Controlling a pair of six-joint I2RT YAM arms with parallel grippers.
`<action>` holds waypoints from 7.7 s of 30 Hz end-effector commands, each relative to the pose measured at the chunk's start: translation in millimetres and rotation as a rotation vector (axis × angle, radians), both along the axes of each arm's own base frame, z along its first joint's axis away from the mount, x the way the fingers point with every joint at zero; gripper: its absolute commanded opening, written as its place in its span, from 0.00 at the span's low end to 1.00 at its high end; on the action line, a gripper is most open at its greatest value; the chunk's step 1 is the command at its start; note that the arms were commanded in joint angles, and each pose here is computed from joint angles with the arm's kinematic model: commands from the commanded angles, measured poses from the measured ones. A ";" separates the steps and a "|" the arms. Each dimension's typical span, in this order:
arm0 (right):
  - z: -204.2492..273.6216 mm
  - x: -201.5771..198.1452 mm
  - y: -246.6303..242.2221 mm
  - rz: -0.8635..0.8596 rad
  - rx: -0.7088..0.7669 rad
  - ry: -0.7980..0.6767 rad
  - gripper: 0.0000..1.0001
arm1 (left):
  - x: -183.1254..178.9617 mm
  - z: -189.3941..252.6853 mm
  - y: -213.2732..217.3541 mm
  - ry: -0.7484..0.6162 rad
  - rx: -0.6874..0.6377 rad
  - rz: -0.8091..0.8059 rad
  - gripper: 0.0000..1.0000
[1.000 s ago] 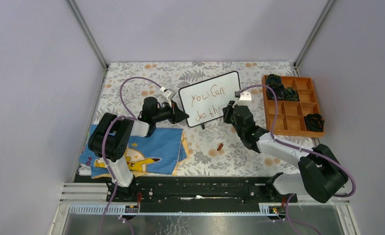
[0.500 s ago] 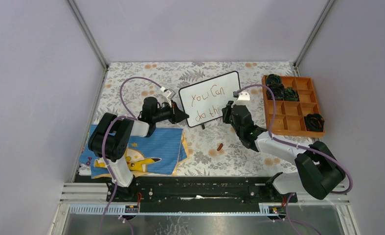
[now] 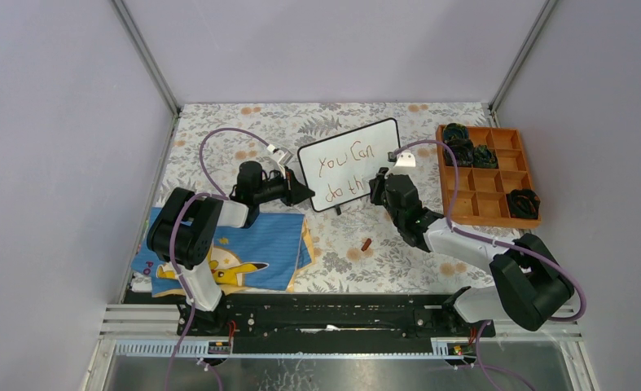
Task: Write a sentence on the whiteboard
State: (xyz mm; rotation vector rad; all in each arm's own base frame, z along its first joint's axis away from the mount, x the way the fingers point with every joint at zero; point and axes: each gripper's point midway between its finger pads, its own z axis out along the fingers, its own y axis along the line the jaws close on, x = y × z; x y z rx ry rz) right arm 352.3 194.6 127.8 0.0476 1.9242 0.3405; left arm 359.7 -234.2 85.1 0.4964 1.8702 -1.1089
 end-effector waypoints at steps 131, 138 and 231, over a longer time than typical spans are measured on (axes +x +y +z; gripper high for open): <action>7.2 14.4 -16.3 -0.102 -0.045 0.037 0.00 | 3.7 -6.6 1.5 -0.053 0.089 0.022 0.00; 6.5 16.4 -22.1 -0.140 -0.058 0.038 0.00 | 3.7 -7.5 1.3 -0.049 0.089 0.022 0.00; 20.1 -6.5 -46.2 -0.180 0.153 -0.049 0.00 | 9.6 -15.1 11.1 -0.073 0.154 0.100 0.00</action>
